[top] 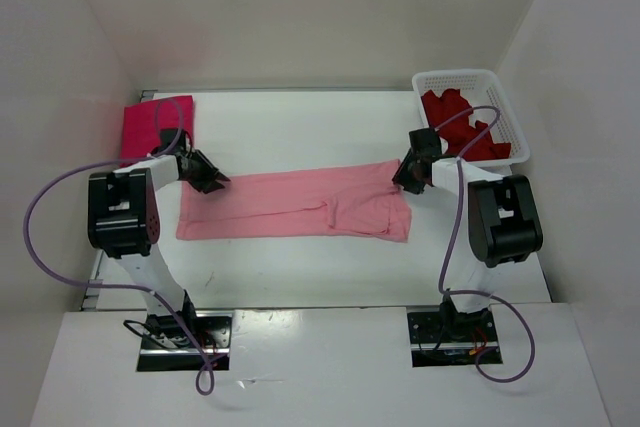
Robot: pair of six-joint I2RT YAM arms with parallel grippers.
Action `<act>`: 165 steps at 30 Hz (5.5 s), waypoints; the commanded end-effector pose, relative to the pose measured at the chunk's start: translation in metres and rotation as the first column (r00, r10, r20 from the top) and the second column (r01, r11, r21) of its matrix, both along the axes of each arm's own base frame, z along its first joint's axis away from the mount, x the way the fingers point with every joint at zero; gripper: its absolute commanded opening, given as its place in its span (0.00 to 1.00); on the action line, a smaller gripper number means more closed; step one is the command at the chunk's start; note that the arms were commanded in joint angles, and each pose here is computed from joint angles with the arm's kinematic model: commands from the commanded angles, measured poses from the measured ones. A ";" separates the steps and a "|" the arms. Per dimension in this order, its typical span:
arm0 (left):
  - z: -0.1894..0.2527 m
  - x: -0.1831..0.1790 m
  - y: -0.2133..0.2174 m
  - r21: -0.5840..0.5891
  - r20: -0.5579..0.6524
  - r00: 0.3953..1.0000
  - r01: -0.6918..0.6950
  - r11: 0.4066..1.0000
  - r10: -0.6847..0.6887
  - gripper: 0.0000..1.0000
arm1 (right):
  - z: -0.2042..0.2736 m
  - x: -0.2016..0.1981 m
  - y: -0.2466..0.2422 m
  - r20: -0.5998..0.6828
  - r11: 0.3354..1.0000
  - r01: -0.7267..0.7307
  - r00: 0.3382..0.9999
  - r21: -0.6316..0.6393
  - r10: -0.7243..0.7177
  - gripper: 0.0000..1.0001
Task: Fold and stack the t-shirts
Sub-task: Fold the other side of the tshirt into a rectangle, then rotate the tshirt 90 degrees, then grab the bottom of the folded rectangular tshirt with both arms, then fold the folded rectangular tshirt in 1/3 of the way
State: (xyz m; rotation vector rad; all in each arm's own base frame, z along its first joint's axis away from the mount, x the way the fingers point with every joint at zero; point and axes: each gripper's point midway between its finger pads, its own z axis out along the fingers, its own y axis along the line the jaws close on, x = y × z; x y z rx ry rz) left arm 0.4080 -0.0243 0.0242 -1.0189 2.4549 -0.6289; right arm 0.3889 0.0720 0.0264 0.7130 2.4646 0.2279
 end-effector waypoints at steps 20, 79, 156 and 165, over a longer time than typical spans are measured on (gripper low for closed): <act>0.046 -0.040 -0.075 0.009 0.089 0.973 0.211 0.977 -0.211 0.37 | 0.037 -0.043 0.104 0.025 0.966 -0.211 0.978 0.147 0.209 0.00; 0.161 -0.101 -0.061 0.157 0.326 0.911 0.213 0.964 -0.254 0.10 | -0.029 -0.067 0.406 0.014 0.839 -0.298 0.945 0.455 0.328 0.09; 0.074 -0.050 -0.182 0.016 -0.011 0.867 0.499 0.867 -0.499 0.03 | 0.098 -0.050 0.120 0.141 0.876 -0.376 0.926 0.301 0.349 0.00; 0.043 0.040 -0.181 0.086 -0.005 0.902 0.431 0.898 -0.433 0.11 | 0.050 0.037 0.121 0.080 0.908 -0.338 0.941 0.249 0.329 0.00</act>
